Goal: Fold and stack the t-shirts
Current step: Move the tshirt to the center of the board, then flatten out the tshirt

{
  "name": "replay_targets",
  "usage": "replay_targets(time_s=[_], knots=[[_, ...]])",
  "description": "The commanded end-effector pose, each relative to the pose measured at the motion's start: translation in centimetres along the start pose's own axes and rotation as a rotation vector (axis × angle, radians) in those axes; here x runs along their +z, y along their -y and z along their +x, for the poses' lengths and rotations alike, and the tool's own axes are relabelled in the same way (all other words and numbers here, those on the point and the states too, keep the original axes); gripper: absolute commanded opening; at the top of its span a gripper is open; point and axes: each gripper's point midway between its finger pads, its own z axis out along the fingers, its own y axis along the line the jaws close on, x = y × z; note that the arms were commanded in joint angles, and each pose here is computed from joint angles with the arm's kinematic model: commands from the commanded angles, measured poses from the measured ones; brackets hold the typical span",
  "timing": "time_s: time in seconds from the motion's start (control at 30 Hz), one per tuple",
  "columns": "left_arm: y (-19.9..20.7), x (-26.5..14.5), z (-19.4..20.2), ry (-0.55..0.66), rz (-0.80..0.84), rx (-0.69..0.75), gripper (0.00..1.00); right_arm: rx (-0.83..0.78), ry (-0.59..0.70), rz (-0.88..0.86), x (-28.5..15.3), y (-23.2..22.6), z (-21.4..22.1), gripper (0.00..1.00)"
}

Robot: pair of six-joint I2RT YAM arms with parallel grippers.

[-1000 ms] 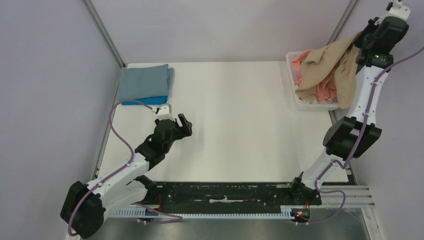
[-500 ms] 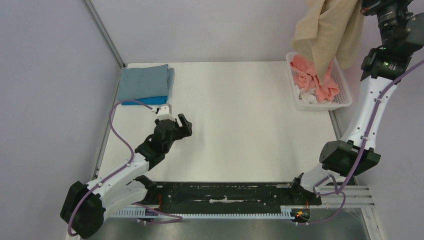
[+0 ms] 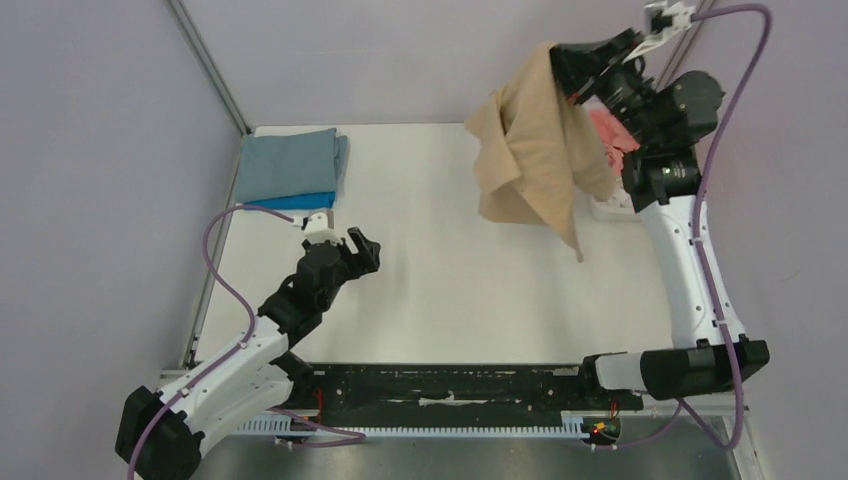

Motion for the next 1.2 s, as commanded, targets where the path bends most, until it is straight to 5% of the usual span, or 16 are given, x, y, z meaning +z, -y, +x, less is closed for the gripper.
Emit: replay_targets(time_s=[0.0, 0.23, 0.4, 0.53, 0.63, 0.7, 0.8, 0.83, 0.93, 1.17], knots=[[0.5, -1.1, -1.4, 0.017, -0.001, -0.073, 0.86, -0.055, 0.012, -0.038, -1.9, -6.1, 2.4, 0.0], [-0.1, -3.8, -0.8, -0.021, 0.015, -0.125, 0.86, 0.033, -0.143, -0.041, -1.1, -10.6, 9.5, 0.0], [-1.0, -5.7, -0.8, -0.026, 0.006, -0.147, 0.86, 0.087, -0.32, 0.212, -1.5, -5.5, 17.3, 0.0], [-1.8, -6.3, -0.1, -0.046, -0.017, -0.147, 0.86, 0.076, -0.594, 0.545, -7.0, 1.8, 29.1, 0.04], [-2.1, -6.2, 1.1, -0.093, -0.033, -0.145, 0.86, 0.142, -0.797, 0.652, -13.9, 4.9, 37.5, 0.24], [-1.8, -5.9, 2.2, -0.144, -0.027, -0.141, 0.86, 0.144, -0.861, 0.724, -17.4, 6.6, 39.8, 0.51], [-0.5, -5.2, 4.1, -0.243, 0.02, -0.13, 0.86, 0.006, -0.885, 0.824, -19.6, 9.1, 38.1, 0.97], [0.1, -4.9, 4.8, -0.277, 0.049, -0.123, 0.86, -0.054, -0.879, 0.839, -19.8, 9.6, 36.8, 0.98], [3.3, -4.7, 7.1, -0.412, 0.212, -0.116, 0.86, -0.18, -0.847, 0.683, -18.4, 8.1, 34.3, 0.98], [8.3, -7.0, 13.4, -0.667, 0.423, 0.006, 0.85, -0.465, -0.842, -0.233, -14.1, -5.9, 36.8, 0.98]])
